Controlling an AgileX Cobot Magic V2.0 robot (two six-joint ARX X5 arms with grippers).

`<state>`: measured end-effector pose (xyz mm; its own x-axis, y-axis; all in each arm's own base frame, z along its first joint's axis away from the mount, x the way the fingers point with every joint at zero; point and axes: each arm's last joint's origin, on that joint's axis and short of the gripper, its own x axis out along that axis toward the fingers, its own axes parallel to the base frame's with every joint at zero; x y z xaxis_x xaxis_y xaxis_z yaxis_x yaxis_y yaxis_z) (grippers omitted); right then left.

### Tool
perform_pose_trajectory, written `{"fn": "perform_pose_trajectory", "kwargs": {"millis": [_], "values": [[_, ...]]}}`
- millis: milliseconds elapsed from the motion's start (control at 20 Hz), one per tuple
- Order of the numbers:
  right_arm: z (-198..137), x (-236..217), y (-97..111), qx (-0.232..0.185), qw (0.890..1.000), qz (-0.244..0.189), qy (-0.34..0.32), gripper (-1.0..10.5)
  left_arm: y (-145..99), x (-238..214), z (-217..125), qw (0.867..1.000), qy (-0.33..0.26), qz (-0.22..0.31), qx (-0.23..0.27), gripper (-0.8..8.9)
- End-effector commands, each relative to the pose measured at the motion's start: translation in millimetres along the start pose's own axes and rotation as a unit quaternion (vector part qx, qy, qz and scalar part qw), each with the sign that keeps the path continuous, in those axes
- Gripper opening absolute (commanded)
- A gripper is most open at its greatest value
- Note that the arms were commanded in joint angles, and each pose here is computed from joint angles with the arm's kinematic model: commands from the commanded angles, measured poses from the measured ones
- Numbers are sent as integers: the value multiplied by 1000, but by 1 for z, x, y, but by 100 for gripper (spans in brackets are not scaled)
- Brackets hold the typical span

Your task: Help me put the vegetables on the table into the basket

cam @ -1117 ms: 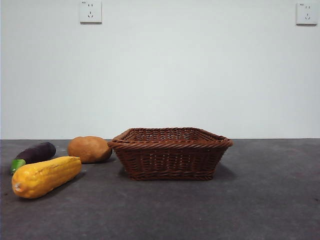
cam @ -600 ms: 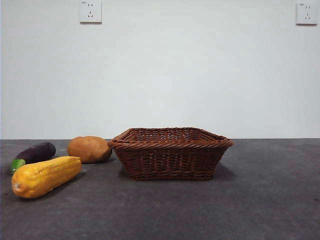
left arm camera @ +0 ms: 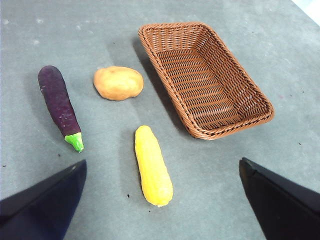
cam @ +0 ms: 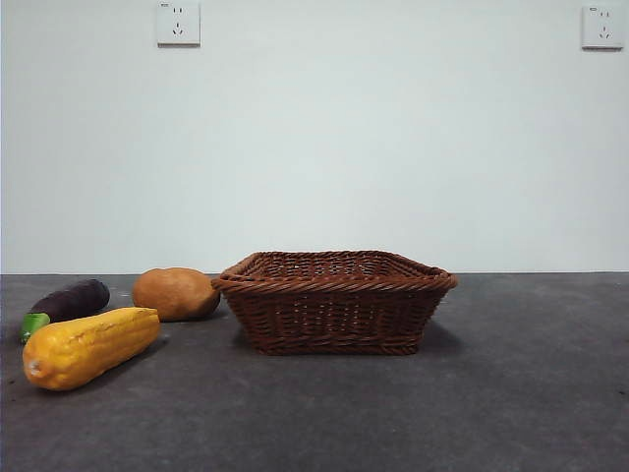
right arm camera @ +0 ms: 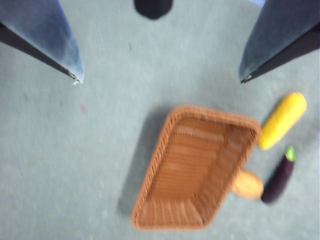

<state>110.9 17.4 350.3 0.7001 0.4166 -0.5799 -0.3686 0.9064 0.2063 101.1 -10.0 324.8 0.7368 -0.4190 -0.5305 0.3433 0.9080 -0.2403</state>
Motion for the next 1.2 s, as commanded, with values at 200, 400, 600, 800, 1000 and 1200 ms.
{"fn": "perform_pose_trajectory", "kwargs": {"millis": [200,400,600,800,1000,1200], "values": [[34,41,-14,51,996,67,-25,691,-1,0,9,1000,-7,-13,8,689],[60,97,-23,71,994,86,15,690,0,1,18,1000,-5,-13,7,689],[91,159,-17,55,993,78,71,690,3,7,24,1000,6,-13,1,689],[113,215,-15,53,989,68,118,689,7,14,25,1000,21,-14,-7,689],[115,262,-15,51,984,49,162,689,8,16,26,1000,23,-14,-8,689],[102,299,-12,44,980,30,194,688,8,16,26,1000,23,-14,-8,689]]}}
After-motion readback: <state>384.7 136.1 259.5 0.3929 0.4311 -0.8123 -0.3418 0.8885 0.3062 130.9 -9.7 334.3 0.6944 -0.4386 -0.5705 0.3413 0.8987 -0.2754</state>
